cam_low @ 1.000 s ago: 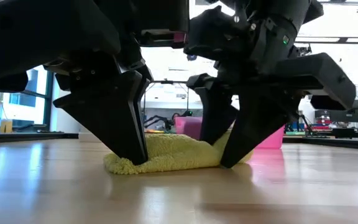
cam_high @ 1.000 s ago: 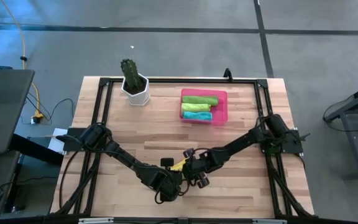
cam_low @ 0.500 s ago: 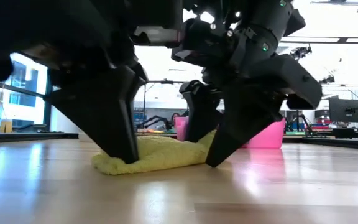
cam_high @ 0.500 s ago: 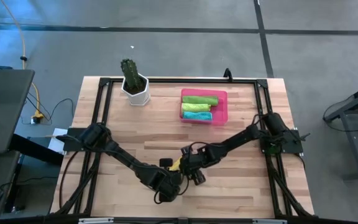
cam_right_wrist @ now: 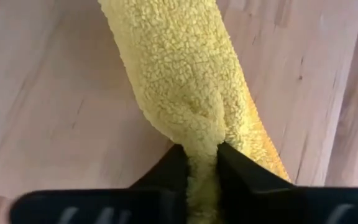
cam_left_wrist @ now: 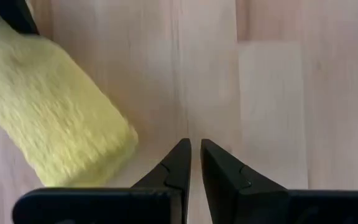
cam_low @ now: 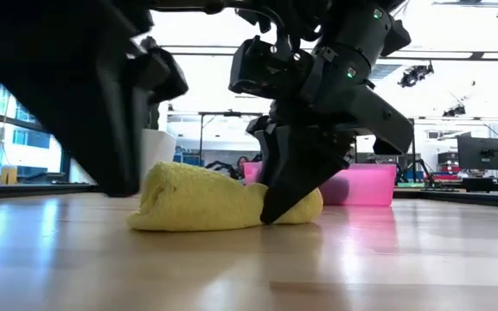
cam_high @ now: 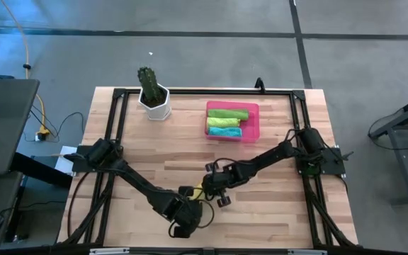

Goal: Roll microfiber towels into tight, uniform cylinder then place into a basket
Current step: Put the yellow microfiber cloth into the pink bin

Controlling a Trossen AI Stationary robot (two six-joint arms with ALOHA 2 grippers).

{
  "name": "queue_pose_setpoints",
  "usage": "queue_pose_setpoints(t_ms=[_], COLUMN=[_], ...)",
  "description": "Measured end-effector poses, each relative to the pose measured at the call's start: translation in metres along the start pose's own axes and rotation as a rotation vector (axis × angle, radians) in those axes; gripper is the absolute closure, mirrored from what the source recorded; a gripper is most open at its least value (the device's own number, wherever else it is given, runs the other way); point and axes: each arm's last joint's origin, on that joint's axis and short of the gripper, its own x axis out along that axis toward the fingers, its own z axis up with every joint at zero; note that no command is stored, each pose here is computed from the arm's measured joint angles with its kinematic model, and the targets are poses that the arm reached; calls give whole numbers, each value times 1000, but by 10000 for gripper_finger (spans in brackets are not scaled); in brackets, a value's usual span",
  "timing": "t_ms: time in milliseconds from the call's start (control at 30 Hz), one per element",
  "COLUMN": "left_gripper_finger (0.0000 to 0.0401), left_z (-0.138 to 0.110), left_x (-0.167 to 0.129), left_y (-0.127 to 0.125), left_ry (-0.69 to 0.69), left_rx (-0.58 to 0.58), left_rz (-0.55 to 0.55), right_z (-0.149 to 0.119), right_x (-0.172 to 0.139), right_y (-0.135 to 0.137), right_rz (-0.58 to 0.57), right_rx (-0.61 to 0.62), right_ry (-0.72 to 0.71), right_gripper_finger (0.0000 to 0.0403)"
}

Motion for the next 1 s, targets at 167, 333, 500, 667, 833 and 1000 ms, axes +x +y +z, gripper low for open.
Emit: queue_pose_setpoints(t_ms=[167, 333, 500, 667, 833, 1000], left_gripper_finger=[371, 371, 371, 371, 371, 371], left_z=[-8, -18, -25, -30, -33, -35], left_x=[-14, -37, -61, -82, -94, -95], left_y=[-5, -12, -22, -28, -28, -22], left_ry=[36, 48, 20, -33, -73, -48], left_rx=[-6, -21, -47, -70, -53, -13], left_rz=[6, 29, 2, -7, 19, 72], right_z=[-1, -2, -5, -12, -15, -18], right_x=[0, -7, -22, -42, -73, -121], right_y=[-5, -19, -33, -51, -71, -93], right_rz=[77, 195, 326, 290, 206, 69], right_rx=[30, 118, 178, 240, 281, 326], right_ry=[0, -5, -3, 52, 36, -29], right_gripper_finger=[393, 389, 398, 399, 401, 401])
